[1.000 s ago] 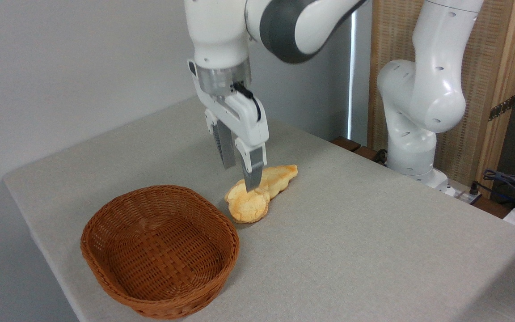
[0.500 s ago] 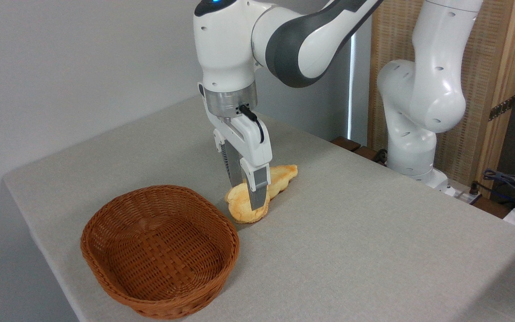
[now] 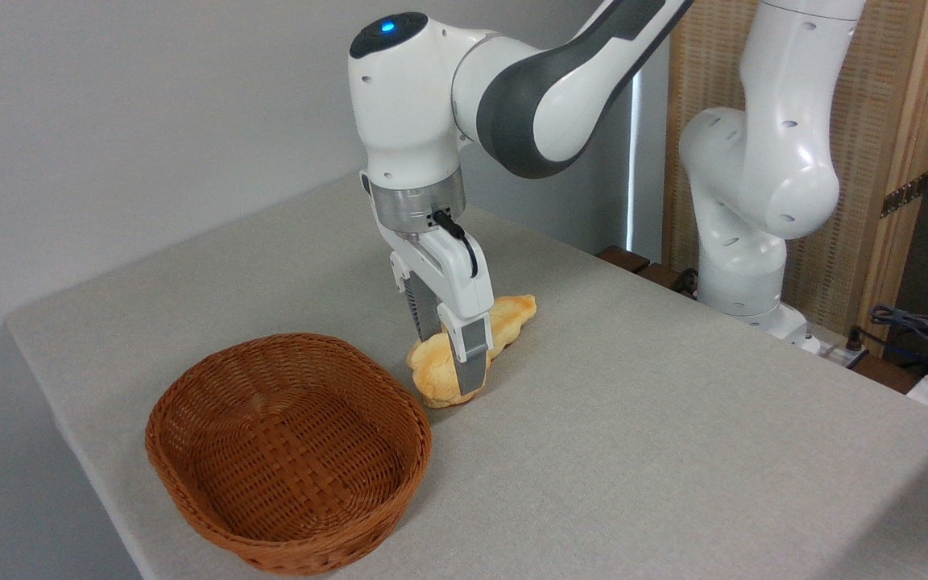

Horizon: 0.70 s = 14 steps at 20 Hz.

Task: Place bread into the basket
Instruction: 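Close the gripper on the round bun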

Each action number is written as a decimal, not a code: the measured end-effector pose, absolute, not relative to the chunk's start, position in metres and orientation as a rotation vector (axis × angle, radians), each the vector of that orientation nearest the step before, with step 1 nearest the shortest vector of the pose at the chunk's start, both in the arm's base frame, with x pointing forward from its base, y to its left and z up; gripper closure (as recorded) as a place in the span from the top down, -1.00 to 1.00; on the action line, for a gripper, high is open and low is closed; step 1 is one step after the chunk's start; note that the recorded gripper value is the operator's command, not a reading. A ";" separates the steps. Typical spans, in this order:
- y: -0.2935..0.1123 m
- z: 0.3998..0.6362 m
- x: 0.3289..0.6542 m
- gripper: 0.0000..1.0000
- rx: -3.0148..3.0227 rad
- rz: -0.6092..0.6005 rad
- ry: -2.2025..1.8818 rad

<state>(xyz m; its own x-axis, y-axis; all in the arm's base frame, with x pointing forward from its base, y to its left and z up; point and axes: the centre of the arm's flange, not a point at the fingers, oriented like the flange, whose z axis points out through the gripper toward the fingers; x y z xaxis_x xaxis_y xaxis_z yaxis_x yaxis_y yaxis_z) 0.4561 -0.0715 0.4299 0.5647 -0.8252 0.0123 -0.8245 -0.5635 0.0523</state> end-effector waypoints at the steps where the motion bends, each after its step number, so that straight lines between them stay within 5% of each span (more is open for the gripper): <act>1: -0.071 0.429 0.456 1.00 2.733 -0.026 -1.442; 5: -0.071 0.423 0.457 1.00 2.737 -0.049 -1.456; 8: -0.072 0.420 0.458 0.52 2.738 -0.053 -1.456; 14: -0.072 0.419 0.461 0.37 2.743 -0.037 -1.459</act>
